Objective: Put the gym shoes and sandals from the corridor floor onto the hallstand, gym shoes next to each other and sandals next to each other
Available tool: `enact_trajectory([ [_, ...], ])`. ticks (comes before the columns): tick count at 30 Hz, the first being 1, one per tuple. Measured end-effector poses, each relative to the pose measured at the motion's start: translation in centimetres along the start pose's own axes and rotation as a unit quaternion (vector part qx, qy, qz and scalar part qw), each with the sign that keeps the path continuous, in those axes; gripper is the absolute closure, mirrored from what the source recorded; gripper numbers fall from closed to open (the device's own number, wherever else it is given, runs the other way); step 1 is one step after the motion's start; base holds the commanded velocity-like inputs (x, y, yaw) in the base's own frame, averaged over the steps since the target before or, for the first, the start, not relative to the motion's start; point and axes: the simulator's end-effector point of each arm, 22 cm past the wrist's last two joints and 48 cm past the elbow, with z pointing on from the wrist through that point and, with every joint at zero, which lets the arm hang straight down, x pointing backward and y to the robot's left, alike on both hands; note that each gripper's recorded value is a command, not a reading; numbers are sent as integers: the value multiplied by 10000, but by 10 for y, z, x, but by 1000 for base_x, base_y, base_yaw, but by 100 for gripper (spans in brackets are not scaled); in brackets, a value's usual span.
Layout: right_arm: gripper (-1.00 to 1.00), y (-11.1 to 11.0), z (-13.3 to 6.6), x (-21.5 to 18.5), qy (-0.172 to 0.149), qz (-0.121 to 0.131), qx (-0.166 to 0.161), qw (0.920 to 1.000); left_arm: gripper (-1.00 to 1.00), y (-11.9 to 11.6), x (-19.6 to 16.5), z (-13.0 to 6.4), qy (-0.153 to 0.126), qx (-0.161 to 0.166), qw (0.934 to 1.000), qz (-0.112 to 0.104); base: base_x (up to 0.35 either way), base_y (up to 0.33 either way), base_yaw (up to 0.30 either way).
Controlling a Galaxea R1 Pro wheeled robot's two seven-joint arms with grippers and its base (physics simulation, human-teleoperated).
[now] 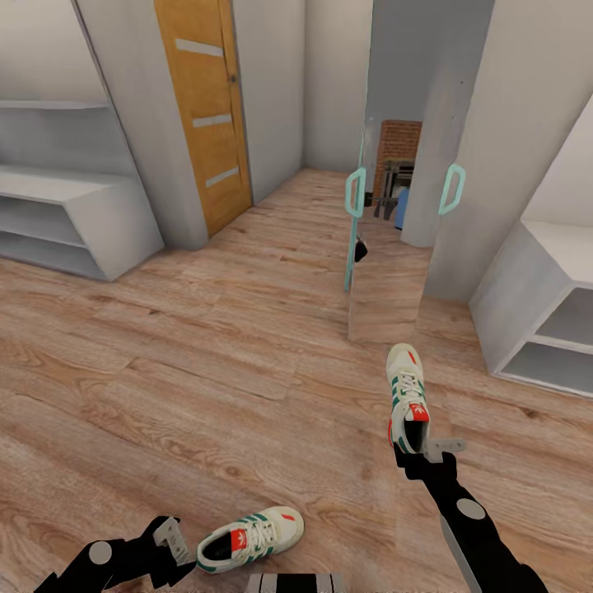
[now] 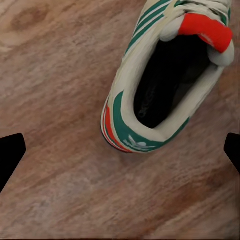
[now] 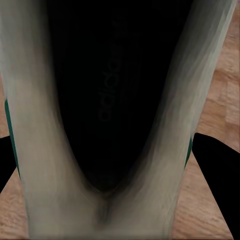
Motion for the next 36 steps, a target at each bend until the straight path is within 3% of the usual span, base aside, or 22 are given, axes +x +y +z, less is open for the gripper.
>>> enact_trajectory([
  [9, 100, 1, 1, 1, 13, 1, -6, 10000, -100, 6, -24, 7, 82, -64, 9999, 21, 0, 0, 0],
  [22, 100, -4, 1, -1, -2, -9, 30, 10000, -100, -30, -58, 27, -40, 295, 9994, 202, 0, 0, 0],
  [31, 100, -15, -3, -18, 120, 70, 137, 9998, -100, -35, -55, 30, 106, 341, 9985, 419, 0, 0, 0],
  [36, 100, -16, -7, -34, 57, 79, 143, 9998, -100, -35, -51, 30, 205, 342, 9983, 427, 0, 0, 0],
])
